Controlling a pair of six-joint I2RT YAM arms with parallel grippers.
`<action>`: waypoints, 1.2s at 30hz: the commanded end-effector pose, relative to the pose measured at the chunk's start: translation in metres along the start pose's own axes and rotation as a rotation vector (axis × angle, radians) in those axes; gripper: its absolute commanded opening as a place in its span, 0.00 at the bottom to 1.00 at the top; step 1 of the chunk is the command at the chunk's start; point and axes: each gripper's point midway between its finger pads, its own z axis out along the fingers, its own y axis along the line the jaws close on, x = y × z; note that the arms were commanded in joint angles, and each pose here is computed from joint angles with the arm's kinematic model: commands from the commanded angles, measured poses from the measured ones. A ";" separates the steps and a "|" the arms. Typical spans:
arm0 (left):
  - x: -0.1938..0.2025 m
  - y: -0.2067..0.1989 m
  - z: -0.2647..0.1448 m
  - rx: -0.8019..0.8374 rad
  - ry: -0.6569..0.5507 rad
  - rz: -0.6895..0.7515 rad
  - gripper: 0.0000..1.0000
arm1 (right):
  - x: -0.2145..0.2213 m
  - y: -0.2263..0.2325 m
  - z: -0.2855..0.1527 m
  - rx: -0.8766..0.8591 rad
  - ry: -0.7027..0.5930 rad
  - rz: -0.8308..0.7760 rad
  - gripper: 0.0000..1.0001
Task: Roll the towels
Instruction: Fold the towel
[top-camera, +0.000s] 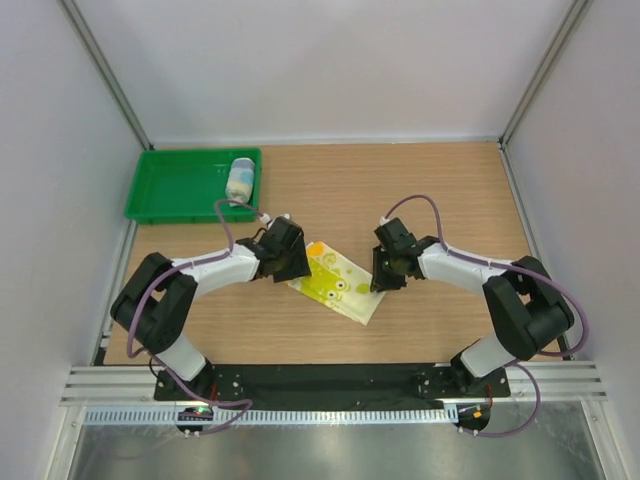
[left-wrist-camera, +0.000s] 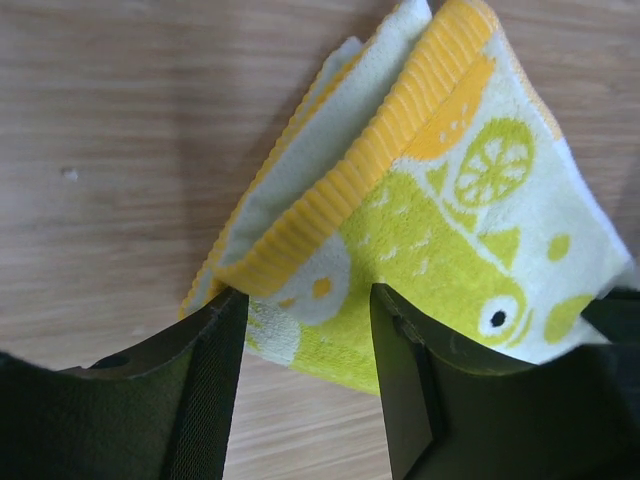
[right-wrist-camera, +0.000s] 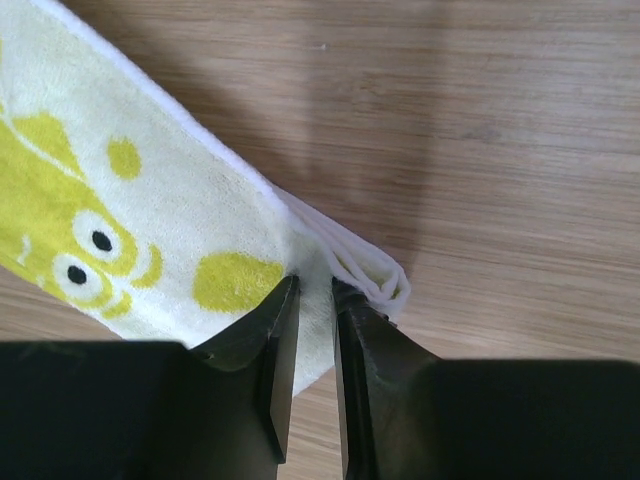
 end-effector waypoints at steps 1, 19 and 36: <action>-0.030 -0.014 0.008 0.036 -0.063 0.002 0.53 | 0.026 -0.004 0.001 -0.017 0.061 0.028 0.27; -0.130 -0.015 0.022 -0.040 -0.168 0.074 0.53 | 0.016 0.068 0.031 -0.313 0.094 0.087 0.27; -0.098 -0.024 -0.100 -0.175 -0.423 0.360 0.60 | -0.036 0.069 -0.051 -0.261 -0.195 -0.015 0.63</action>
